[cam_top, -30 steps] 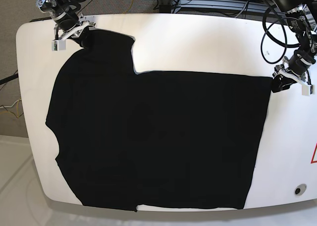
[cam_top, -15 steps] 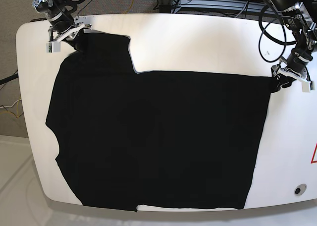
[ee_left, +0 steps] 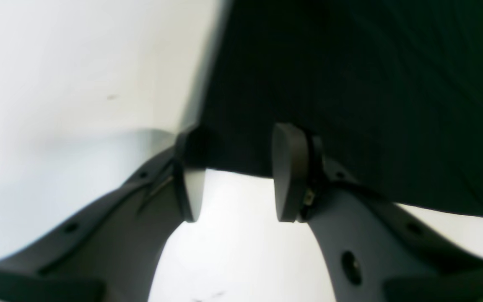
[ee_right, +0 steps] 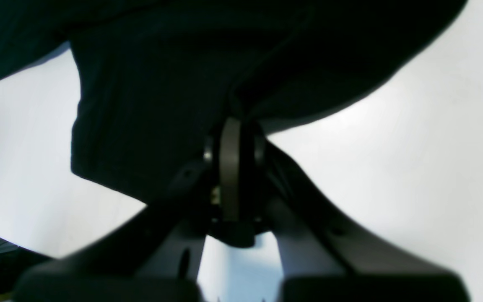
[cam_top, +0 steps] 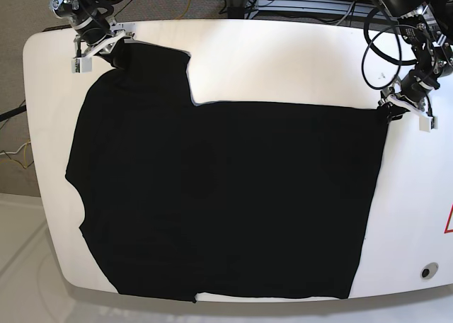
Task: Fold the T-shirt properly
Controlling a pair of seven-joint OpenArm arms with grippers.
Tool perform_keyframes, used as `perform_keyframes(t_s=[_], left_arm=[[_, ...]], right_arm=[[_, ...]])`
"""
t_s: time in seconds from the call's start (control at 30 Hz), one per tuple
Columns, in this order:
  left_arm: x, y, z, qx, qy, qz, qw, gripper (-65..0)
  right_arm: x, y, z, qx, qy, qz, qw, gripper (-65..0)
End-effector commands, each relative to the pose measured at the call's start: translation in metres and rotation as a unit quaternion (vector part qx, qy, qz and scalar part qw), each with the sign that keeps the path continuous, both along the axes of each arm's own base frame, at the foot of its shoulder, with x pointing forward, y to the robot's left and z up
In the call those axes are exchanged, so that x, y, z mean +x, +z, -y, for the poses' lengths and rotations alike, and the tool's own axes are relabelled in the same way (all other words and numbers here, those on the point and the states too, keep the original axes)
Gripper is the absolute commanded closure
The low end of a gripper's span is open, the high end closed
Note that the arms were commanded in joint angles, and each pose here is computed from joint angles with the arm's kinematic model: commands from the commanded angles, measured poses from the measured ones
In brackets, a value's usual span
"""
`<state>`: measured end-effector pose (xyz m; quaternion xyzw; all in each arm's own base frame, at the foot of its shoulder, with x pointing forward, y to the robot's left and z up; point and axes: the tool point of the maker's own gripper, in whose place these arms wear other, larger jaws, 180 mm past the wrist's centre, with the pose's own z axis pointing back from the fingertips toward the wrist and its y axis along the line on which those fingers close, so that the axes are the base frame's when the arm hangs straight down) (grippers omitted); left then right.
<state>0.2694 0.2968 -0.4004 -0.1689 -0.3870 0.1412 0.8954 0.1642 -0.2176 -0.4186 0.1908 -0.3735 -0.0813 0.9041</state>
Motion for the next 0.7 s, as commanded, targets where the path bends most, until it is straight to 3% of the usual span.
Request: perform_keyframes(t_s=[0.0,0.13,0.47,0.67], left_arm=[[0.008,0.016,-0.007,0.010,-0.001,0.025,1.000,-23.5],[0.003,0.013,-0.008,0.008,0.000,0.019,1.000,-23.7],[-0.001,0.002,0.004,0.000,-0.015,0.005,1.000,-32.5],[-0.002,-0.001,0.004,-0.001,-0.013,0.005,1.000,-33.3]], right_arm=[[0.006,0.008,0.004,-0.002,0.002,0.020,0.9998,0.0],[0.007,0.011,0.006,-0.006,0.002,0.024,0.9997,0.0],[0.010,0.013,0.005,-0.010,0.003,0.028,0.9995,0.0],[0.010,0.015,0.006,-0.012,0.003,0.030,0.9995,0.0]])
